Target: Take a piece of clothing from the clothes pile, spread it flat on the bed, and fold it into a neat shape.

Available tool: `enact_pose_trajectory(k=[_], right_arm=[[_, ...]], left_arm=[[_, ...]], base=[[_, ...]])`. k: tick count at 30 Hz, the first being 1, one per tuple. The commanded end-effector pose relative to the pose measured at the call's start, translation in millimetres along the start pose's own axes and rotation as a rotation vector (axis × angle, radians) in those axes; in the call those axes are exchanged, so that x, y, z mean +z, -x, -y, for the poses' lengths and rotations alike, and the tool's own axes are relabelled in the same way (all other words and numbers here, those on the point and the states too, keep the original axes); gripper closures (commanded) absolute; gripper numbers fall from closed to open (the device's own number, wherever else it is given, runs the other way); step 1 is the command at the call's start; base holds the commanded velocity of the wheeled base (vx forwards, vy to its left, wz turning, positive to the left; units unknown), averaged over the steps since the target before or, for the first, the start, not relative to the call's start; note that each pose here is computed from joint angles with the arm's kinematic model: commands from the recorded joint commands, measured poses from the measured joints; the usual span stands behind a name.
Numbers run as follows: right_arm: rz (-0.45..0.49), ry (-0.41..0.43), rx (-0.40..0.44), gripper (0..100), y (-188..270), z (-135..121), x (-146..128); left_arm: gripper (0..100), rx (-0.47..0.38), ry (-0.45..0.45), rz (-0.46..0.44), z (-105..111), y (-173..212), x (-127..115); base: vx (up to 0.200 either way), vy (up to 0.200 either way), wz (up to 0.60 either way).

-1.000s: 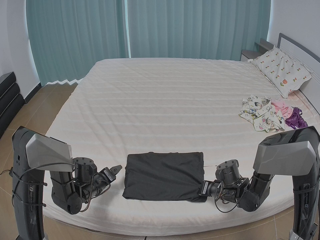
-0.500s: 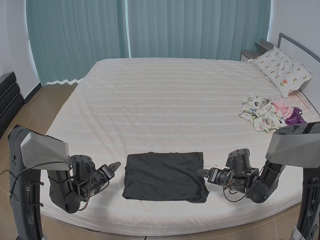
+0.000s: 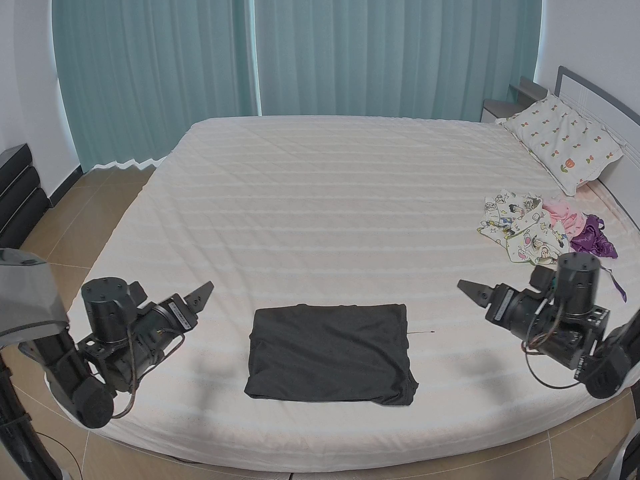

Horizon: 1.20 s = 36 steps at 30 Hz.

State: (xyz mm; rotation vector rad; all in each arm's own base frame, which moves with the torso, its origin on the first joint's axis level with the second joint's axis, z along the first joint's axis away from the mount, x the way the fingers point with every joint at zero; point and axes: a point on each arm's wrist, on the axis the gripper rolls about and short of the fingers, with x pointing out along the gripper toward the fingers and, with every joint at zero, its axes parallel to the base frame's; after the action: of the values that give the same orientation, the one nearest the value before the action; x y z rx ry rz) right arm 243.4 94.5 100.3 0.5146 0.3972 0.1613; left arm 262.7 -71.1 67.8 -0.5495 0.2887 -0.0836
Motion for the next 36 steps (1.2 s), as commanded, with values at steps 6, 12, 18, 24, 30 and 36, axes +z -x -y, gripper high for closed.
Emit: enact_pose_trajectory(k=[6,12,18,24,30,36], right_arm=[[0.381,0.249,0.072,0,161.7,15.7,18.2],[0.453,0.317,-0.012,0,215.2,42.3,-7.2],[0.428,0.338,-0.096,0,243.0,60.2,-35.6],[0.393,0.362,-0.122,0,252.3,70.2,-54.2],[0.348,0.379,-0.178,0,253.9,80.8,-73.6],[0.410,0.375,-0.225,0,261.3,78.5,-79.0]], left_arm=[[0,-0.076,-0.204,0.379,14.7,147.3,54.6],[0,-0.007,-0.336,0.541,10.0,208.4,61.4],[0,0.052,-0.461,0.544,-5.2,258.4,51.0],[0,0.134,-0.468,0.538,-20.2,292.0,34.1],[0,0.156,-0.479,0.678,-18.2,323.2,35.5],[0,0.250,-0.499,0.680,-22.5,320.4,26.1]], base=[[0.000,0.000,0.00],[0.000,0.000,0.00],[0.000,0.000,0.00],[0.000,0.000,0.00],[0.000,0.000,0.00],[0.000,0.000,0.00]])
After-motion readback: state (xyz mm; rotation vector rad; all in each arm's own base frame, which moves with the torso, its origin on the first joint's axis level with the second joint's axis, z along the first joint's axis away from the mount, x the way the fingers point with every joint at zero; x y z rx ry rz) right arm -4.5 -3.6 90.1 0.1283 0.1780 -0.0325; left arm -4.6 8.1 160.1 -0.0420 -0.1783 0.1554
